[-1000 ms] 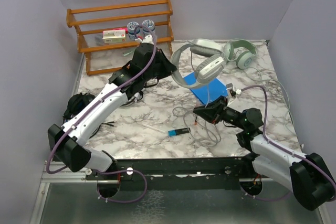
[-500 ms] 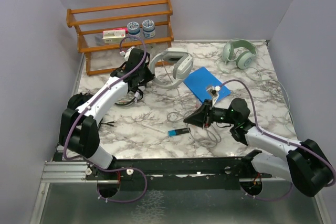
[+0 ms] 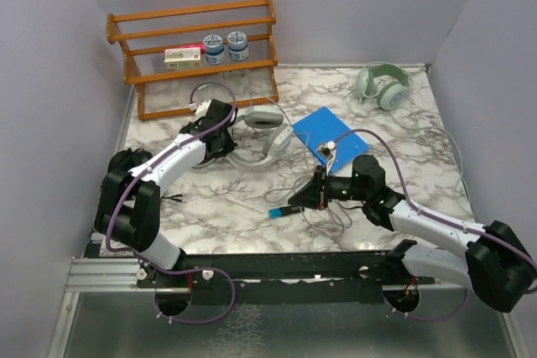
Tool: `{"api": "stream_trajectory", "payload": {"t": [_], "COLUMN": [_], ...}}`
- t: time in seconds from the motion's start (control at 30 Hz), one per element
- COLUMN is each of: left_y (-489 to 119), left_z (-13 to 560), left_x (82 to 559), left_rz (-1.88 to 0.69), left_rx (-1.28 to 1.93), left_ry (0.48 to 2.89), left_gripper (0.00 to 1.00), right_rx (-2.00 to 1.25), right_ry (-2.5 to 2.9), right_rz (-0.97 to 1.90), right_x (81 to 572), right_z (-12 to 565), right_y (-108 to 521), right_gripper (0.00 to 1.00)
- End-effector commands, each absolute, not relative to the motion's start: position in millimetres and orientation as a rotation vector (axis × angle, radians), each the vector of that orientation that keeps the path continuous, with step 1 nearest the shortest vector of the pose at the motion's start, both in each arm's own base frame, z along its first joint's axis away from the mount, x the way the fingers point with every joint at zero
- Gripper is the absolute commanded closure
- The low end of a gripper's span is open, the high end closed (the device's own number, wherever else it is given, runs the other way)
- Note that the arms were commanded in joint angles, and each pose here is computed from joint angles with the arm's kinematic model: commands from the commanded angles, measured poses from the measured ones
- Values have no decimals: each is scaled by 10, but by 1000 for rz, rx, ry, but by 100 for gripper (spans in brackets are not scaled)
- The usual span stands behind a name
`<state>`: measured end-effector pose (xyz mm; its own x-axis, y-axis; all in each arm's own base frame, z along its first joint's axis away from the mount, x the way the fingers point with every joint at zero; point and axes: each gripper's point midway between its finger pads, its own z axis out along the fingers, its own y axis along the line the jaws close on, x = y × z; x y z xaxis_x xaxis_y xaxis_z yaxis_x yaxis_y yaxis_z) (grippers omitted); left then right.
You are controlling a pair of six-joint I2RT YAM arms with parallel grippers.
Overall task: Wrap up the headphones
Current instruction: Wrap the headphones cable around the headphones.
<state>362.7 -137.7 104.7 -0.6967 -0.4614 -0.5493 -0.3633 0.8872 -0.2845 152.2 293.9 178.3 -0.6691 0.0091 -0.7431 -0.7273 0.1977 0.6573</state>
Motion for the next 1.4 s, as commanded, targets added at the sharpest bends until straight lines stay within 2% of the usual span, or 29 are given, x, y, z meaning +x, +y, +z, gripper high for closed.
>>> {"api": "stream_trajectory", "payload": {"t": [0.0, 0.13, 0.33, 0.53, 0.63, 0.7, 0.83, 0.87, 1.0, 1.03, 1.27, 1.37], "left_y": [-1390, -1427, -1428, -1545, -1549, -1602, -1672, -1649, -1538, -1516, -1317, -1386], "left_z": [804, 816, 993, 1086, 982, 901, 778, 743, 648, 633, 619, 612], "left_x": [3316, 3254, 3346, 3364, 3312, 3272, 3179, 3155, 3088, 3077, 3157, 3275], "left_rz": [-195, -211, -220, -289, -282, -302, -272, -246, -155, -138, -9, -65], "left_rx": [-584, -587, -566, -492, -476, -458, -423, -433, -509, -525, -564, -538], "left_ry": [2480, 2456, 2406, 2422, 2456, 2497, 2557, 2569, 2599, 2600, 2524, 2479], "left_gripper": [97, 97, 95, 91, 81, 69, 49, 43, 8, 3, 1, 1], "right_rx": [-614, -621, -460, -356, -361, -374, -370, -372, -363, -362, -385, -390], "right_ry": [2050, 2136, 2064, 2040, 2014, 1998, 1978, 1964, 1910, 1900, 1858, 1834], "right_rz": [1468, 1212, 775, 554, 568, 608, 649, 665, 705, 707, 734, 752], "right_x": [1521, 1739, 2272, 2702, 2796, 2792, 2761, 2743, 2665, 2653, 2587, 2570], "right_z": [1261, 1013, 1228, 1397, 1504, 1555, 1588, 1610, 1707, 1726, 1817, 1873], "right_y": [2897, 2760, 2343, 2108, 2172, 2239, 2276, 2286, 2266, 2256, 2257, 2273], "right_gripper": [87, 68, 47, 38, 37, 37, 37, 37, 37, 37, 37, 37]}}
